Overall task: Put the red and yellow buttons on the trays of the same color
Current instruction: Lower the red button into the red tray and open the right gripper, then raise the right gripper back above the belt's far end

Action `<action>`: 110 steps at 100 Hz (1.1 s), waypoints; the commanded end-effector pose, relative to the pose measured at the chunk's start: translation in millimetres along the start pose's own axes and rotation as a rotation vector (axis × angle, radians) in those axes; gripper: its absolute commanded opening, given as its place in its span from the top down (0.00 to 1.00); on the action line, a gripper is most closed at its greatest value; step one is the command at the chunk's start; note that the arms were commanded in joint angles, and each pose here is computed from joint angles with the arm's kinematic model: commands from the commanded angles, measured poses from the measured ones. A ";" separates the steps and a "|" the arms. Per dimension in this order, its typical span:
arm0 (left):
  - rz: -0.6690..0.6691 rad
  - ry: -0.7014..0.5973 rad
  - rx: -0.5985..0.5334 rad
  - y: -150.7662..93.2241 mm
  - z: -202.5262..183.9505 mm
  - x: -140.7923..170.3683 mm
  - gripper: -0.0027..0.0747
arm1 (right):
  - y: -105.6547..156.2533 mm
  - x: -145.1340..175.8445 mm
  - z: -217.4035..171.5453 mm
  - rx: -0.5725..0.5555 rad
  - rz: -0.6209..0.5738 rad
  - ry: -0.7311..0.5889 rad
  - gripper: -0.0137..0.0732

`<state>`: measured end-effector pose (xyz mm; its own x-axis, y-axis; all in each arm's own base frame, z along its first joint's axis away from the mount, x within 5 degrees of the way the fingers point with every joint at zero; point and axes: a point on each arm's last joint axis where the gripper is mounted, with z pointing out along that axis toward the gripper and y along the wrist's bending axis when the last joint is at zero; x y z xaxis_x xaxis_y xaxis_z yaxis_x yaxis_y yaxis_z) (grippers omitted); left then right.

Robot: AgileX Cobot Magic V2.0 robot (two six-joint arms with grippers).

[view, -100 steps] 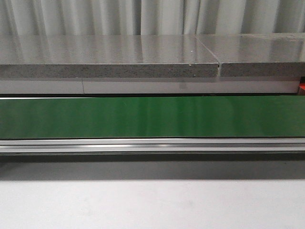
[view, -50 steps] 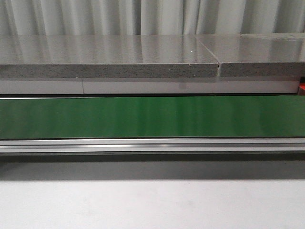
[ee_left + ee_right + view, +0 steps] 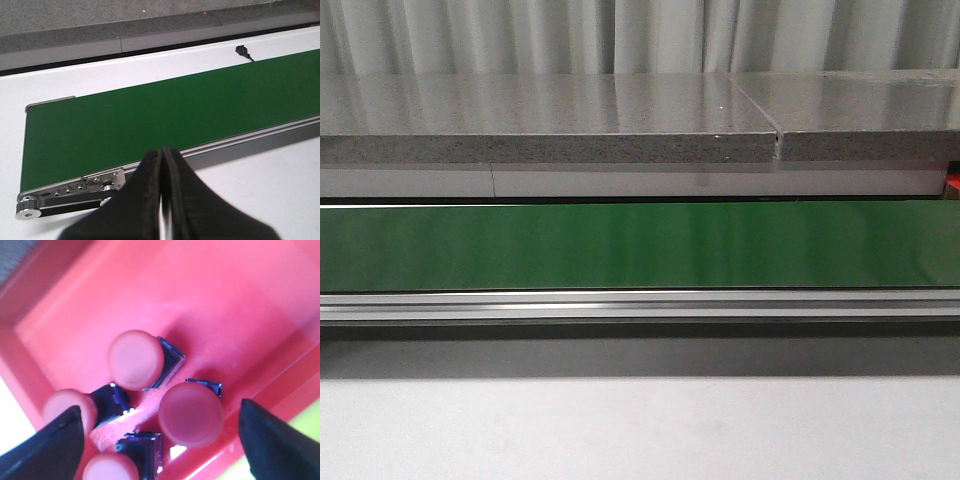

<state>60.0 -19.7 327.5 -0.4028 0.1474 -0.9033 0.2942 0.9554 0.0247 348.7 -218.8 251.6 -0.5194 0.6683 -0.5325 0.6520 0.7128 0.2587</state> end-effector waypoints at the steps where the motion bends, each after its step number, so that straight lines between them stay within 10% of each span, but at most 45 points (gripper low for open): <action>1: -0.014 -0.088 0.010 -0.6 -4.0 -13.2 0.99 | 11.3 -16.4 -43.5 -0.009 -0.099 -0.135 0.17; 34: -0.014 -0.088 0.010 -0.6 -4.0 -13.2 0.99 | 44.6 -13.3 -106.9 -0.064 -0.198 -0.255 0.93; 110: -0.014 -0.088 0.010 -0.6 -4.0 -13.2 0.99 | 151.6 66.2 -206.8 -0.370 -0.524 -0.306 0.92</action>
<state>60.0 -19.7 327.5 -0.4028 0.1474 -0.9033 0.2942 0.9554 0.0247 312.6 -32.6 397.5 -0.5917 0.2081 -0.7789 0.1476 0.9777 0.1491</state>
